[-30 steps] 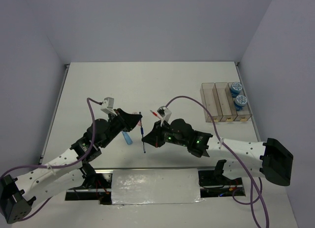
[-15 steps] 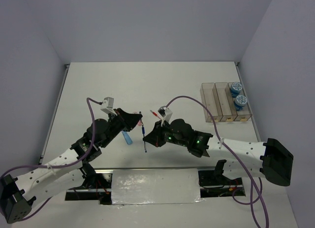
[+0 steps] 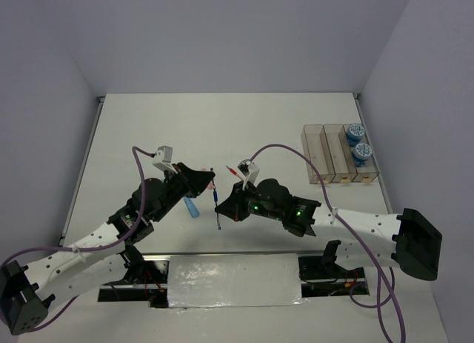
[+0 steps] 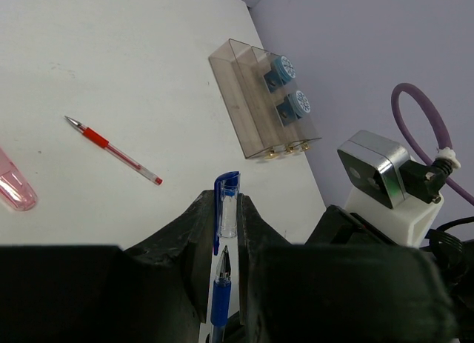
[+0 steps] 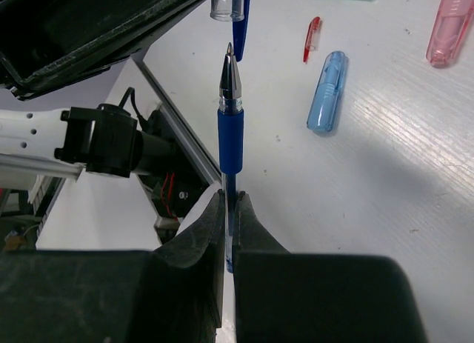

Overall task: Sort the stationery into containers
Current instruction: Close the pen cap on the pen.

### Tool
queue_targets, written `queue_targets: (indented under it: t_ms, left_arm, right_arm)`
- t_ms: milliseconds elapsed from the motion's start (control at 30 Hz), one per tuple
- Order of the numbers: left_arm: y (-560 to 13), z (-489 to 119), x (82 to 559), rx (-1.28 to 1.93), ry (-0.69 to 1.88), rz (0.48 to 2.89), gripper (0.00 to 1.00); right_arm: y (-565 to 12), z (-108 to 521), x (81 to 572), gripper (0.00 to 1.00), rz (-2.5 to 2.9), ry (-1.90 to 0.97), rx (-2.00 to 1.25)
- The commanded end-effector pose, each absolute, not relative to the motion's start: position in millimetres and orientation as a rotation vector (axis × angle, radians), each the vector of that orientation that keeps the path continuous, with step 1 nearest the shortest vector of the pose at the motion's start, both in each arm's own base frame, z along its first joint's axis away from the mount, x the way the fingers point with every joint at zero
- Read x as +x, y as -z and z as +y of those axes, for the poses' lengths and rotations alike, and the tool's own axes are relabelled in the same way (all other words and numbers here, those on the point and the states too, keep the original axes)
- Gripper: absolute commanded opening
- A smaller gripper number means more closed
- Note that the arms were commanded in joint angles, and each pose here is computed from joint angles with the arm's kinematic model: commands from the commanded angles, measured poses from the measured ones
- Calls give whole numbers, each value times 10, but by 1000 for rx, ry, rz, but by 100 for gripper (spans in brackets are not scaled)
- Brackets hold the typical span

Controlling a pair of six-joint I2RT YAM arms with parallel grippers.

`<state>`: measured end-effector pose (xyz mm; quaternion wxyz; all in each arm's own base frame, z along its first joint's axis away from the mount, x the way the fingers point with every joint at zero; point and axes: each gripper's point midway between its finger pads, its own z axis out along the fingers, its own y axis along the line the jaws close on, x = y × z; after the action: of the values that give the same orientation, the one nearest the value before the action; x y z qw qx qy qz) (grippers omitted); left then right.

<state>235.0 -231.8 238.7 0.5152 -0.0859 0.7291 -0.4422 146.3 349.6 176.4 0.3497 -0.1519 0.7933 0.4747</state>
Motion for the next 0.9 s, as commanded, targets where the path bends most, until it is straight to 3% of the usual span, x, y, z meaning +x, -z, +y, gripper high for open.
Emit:
queue_targets:
  t_ms: [0, 867]
  left_arm:
    - [-2515, -2357, 2334, -184, 1107, 1692, 0]
    - [-2456, -2462, 2181, -58, 1174, 1673, 0]
  right_arm:
    - [-2106, 3551, 1531, 0, 1958, -1267, -384]
    - [-2413, 3491, 1785, 0, 1890, -1248, -361]
